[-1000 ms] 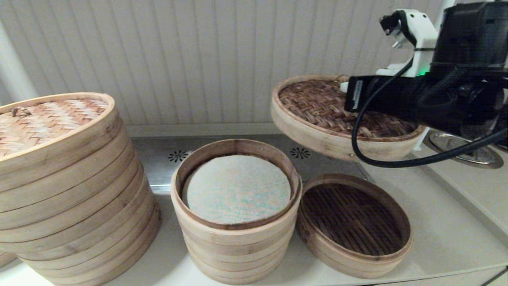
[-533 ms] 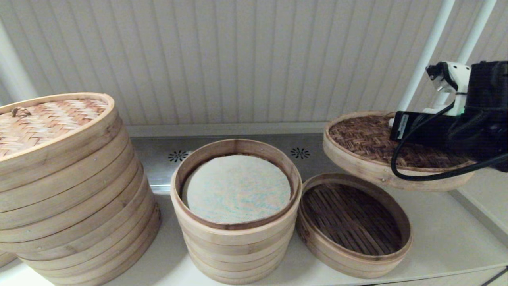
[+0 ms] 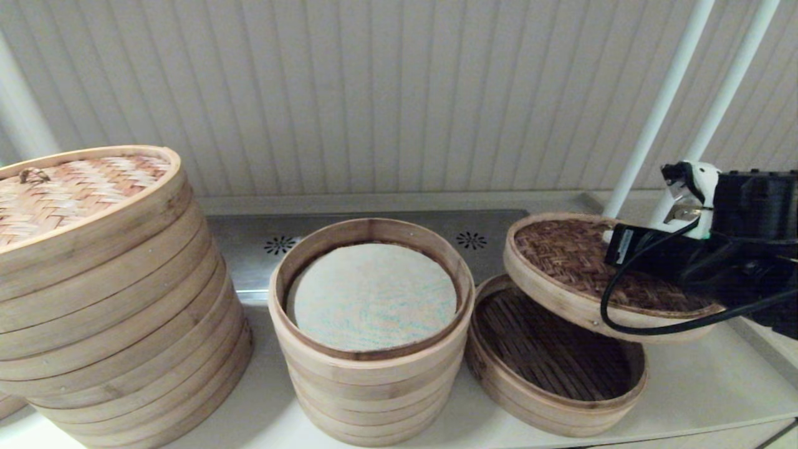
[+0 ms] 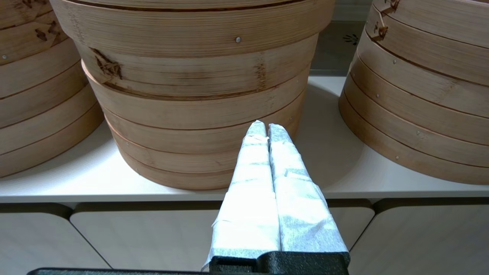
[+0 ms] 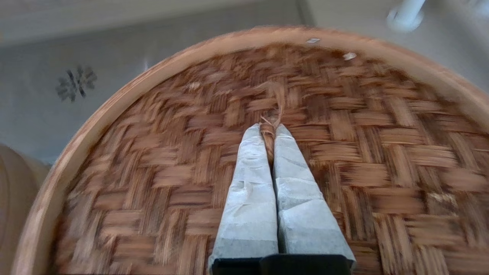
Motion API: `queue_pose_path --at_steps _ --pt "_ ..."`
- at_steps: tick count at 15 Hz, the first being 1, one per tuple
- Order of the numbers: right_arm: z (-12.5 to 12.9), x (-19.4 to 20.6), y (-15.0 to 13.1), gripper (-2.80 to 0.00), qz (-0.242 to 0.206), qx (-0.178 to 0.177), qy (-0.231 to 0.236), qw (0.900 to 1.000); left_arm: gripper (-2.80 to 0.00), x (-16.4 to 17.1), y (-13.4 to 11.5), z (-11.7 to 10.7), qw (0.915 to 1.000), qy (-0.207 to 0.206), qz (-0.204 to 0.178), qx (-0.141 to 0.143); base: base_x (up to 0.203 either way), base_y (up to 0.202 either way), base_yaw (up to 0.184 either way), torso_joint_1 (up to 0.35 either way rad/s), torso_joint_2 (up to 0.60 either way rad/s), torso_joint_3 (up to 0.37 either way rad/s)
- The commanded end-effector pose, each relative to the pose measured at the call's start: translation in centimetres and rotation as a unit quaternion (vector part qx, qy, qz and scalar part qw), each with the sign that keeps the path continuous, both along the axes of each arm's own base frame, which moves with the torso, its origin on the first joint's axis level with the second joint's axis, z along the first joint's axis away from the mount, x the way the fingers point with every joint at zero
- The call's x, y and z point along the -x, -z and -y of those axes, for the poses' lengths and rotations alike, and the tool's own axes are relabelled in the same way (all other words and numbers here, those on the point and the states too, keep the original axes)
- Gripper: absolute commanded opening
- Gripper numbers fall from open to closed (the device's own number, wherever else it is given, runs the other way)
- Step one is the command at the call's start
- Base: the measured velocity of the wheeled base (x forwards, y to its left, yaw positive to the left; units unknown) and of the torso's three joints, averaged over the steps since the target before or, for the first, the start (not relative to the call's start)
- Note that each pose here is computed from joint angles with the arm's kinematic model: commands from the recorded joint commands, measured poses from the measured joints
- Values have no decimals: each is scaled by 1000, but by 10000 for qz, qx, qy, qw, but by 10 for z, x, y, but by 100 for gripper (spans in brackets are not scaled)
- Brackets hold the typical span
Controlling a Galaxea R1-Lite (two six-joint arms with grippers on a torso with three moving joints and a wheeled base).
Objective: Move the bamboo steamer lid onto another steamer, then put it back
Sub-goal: Put the steamer
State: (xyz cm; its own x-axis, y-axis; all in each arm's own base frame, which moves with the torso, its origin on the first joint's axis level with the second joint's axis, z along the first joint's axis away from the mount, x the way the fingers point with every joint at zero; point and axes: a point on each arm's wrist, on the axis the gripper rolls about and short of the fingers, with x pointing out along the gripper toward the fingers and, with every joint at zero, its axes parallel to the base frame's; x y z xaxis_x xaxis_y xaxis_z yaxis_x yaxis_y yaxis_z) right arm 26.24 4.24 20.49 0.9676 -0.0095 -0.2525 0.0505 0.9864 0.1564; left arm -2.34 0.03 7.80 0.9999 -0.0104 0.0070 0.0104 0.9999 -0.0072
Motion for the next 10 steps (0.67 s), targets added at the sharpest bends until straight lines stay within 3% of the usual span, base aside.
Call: queue_pose_path --at_steps 1,10 --pt "-1 -3 23 -280 -305 -5 3 9995 -280 0 0 0 10000 -6 3 10 0 0 0 0 0 0" --pt "-6 -10 50 -280 -322 -60 -68 9994 -280 0 0 0 10000 0 3 8 0 0 0 0 0 0"
